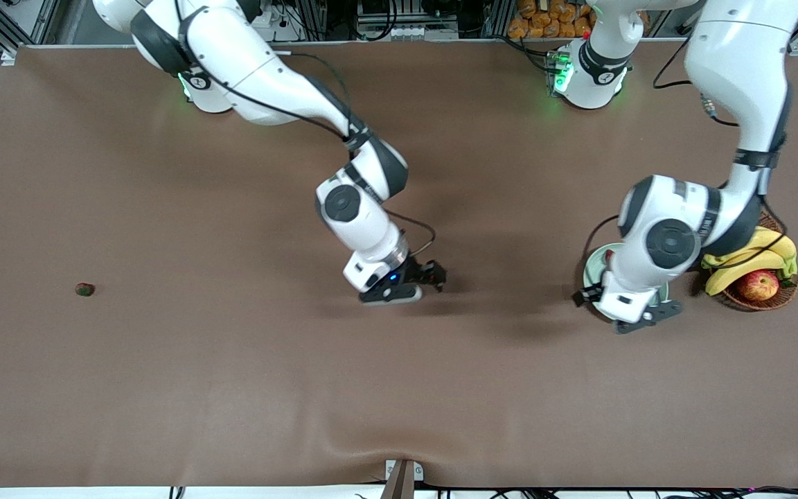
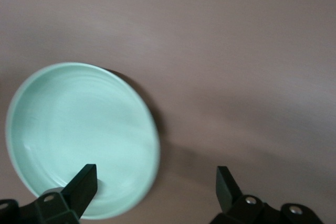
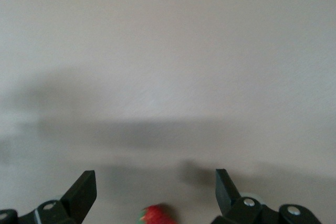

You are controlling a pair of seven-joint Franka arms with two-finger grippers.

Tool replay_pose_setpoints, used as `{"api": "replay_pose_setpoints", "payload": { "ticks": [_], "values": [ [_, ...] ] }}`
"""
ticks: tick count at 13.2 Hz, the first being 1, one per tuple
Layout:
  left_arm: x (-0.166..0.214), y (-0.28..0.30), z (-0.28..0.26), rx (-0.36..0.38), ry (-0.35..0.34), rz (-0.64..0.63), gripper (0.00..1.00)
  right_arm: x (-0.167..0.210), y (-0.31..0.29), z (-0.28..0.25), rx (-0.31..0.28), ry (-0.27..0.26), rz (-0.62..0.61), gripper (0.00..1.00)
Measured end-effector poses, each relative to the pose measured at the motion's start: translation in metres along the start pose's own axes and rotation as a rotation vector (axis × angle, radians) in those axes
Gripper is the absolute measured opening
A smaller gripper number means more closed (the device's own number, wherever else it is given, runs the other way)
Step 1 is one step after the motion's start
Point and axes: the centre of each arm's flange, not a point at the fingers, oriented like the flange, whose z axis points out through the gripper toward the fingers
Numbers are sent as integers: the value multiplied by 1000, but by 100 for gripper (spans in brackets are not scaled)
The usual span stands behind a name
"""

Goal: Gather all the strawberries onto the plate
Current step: 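Lower the strawberry to the table middle and open the right gripper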

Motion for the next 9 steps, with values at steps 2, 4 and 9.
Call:
{"api": "replay_pose_setpoints", "payload": {
  "ticks": [2, 4, 9],
  "values": [
    [-22, 52, -7, -42, -7, -47, 100, 28, 34, -13, -32, -17, -20, 100],
    [-44, 108, -7, -74, -12, -105, 100, 55, 71, -27, -66, -48, -31, 100],
    [-80, 199, 5, -127, -22, -302, 100, 107, 158, -87, -162, -135, -105, 100]
  ]
}}
